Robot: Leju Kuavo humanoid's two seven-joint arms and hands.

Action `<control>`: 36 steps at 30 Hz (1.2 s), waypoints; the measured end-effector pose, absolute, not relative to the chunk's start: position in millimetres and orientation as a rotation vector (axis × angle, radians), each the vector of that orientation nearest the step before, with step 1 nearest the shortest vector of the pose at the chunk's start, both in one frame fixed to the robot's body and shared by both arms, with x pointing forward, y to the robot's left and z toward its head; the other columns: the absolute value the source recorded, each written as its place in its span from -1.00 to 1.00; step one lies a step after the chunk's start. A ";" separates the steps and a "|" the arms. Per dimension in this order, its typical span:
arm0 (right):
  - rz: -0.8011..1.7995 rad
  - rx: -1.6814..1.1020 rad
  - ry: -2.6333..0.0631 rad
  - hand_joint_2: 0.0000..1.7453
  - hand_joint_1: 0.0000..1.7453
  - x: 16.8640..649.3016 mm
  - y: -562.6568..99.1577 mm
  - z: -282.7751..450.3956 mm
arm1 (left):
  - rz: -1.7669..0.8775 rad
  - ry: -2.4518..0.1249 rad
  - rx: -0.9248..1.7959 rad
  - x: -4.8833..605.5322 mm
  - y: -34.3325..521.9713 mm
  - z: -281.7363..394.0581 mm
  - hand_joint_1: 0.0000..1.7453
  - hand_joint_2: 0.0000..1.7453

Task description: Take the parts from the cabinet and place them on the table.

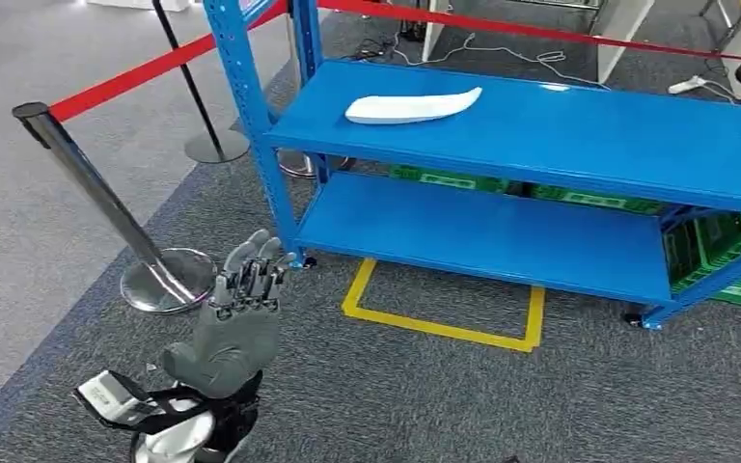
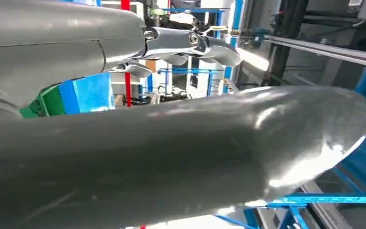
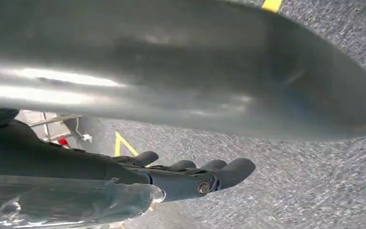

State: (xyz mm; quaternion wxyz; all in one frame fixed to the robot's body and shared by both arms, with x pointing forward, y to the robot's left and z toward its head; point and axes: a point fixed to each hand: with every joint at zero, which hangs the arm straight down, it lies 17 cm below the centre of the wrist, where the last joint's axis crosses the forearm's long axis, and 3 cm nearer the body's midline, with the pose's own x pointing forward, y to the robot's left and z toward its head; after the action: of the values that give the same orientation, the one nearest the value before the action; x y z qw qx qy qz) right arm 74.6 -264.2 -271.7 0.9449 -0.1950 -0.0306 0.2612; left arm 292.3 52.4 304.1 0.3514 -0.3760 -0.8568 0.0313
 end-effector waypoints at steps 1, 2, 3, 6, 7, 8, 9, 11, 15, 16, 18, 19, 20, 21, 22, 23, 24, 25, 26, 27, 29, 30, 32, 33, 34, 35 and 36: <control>0.532 -0.397 -0.062 -1.00 -1.00 74.6 -264.2 -271.7 | 0.082 -2.218 -0.971 292.5 52.7 304.0 -1.00 -1.00; 0.532 -0.397 -0.063 -1.00 -1.00 75.3 -264.0 -271.6 | 0.082 -2.219 -0.965 293.0 53.0 303.7 -1.00 -1.00; 0.532 -0.397 -0.067 -1.00 -1.00 78.0 -263.6 -271.2 | 0.079 -2.220 -0.959 293.2 52.9 303.3 -1.00 -1.00; 0.534 -0.394 -0.060 -1.00 -1.00 73.7 -263.4 -271.8 | 0.064 -2.222 -0.961 292.0 51.1 303.3 -1.00 -1.00; 0.534 -0.394 -0.060 -1.00 -1.00 73.7 -263.7 -271.9 | 0.057 -2.223 -0.961 291.5 50.6 303.2 -1.00 -1.00; 0.535 -0.394 -0.063 -1.00 -1.00 75.5 -263.3 -271.6 | 0.055 -2.224 -0.961 291.3 50.5 303.6 -1.00 -1.00; 0.537 -0.393 -0.065 -1.00 -1.00 77.0 -263.0 -271.5 | 0.051 -2.225 -0.959 291.2 50.3 303.3 -1.00 -1.00; 0.539 -0.392 -0.063 -1.00 -1.00 75.2 -262.9 -271.8 | 0.038 -2.226 -0.958 290.3 48.8 303.0 -1.00 -1.00; 0.540 -0.391 -0.061 -1.00 -1.00 73.7 -262.5 -271.9 | 0.062 -2.219 -0.962 291.2 51.5 301.8 -1.00 -1.00; 0.540 -0.391 -0.061 -1.00 -1.00 74.0 -262.5 -271.9 | 0.071 -2.217 -0.964 291.7 52.5 301.9 -1.00 -1.00; 0.540 -0.393 -0.062 -1.00 -1.00 74.5 -262.7 -271.8 | 0.078 -2.218 -0.956 292.9 53.5 301.7 -1.00 -1.00; 0.540 -0.393 -0.062 -1.00 -1.00 74.4 -262.7 -271.8 | 0.085 -2.214 -0.951 293.0 53.9 300.5 -1.00 -1.00; 0.540 -0.393 -0.059 -1.00 -1.00 73.3 -262.8 -271.9 | 0.089 -2.214 -0.949 293.5 54.4 300.4 -1.00 -1.00; 0.540 -0.393 -0.060 -1.00 -1.00 73.6 -262.8 -271.8 | 0.096 -2.214 -0.942 294.4 55.5 300.1 -1.00 -1.00; 0.540 -0.393 -0.061 -1.00 -1.00 74.5 -262.8 -271.7 | 0.101 -2.214 -0.942 294.8 55.9 300.4 -1.00 -1.00; 0.539 -0.394 -0.062 -1.00 -1.00 75.3 -262.9 -271.6 | 0.102 -2.214 -0.943 294.8 55.8 300.6 -1.00 -1.00; 0.539 -0.394 -0.063 -1.00 -1.00 75.7 -262.9 -271.6 | 0.103 -2.213 -0.943 294.8 55.9 300.6 -1.00 -1.00; 0.540 -0.394 -0.063 -1.00 -1.00 75.4 -262.8 -271.6 | 0.104 -2.213 -0.942 295.0 56.1 300.5 -1.00 -1.00; 0.539 -0.393 -0.061 -1.00 -1.00 74.8 -262.8 -271.7 | 0.104 -2.213 -0.942 295.1 56.3 300.4 -1.00 -1.00; 0.540 -0.393 -0.061 -1.00 -1.00 74.4 -262.8 -271.7 | 0.105 -2.213 -0.941 295.2 56.6 300.2 -1.00 -1.00; 0.540 -0.393 -0.060 -1.00 -1.00 74.1 -262.8 -271.8 | 0.107 -2.213 -0.939 295.5 57.0 300.1 -1.00 -1.00; 0.540 -0.393 -0.061 -1.00 -1.00 74.7 -262.8 -271.7 | 0.107 -2.213 -0.939 295.6 57.1 300.1 -1.00 -1.00; 0.540 -0.394 -0.062 -1.00 -1.00 75.2 -262.8 -271.6 | 0.107 -2.213 -0.938 295.6 57.2 300.0 -1.00 -1.00; 0.540 -0.394 -0.062 -1.00 -1.00 75.2 -262.8 -271.6 | 0.107 -2.213 -0.938 295.6 57.2 300.0 -1.00 -1.00; 0.540 -0.394 -0.062 -1.00 -1.00 75.2 -262.8 -271.6 | 0.107 -2.213 -0.938 295.6 57.2 300.0 -1.00 -1.00; 0.540 -0.394 -0.062 -1.00 -1.00 75.2 -262.8 -271.6 | 0.107 -2.213 -0.938 295.6 57.2 300.0 -1.00 -1.00; 0.540 -0.394 -0.062 -1.00 -1.00 75.2 -262.8 -271.6 | 0.107 -2.213 -0.938 295.6 57.2 300.0 -1.00 -1.00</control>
State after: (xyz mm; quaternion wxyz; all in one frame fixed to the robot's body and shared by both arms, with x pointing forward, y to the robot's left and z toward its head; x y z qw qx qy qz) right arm 75.2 -262.8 -271.6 0.9443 -0.1931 -0.0304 0.2648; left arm 295.6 57.2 300.0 0.3593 -0.3638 -0.8584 0.0415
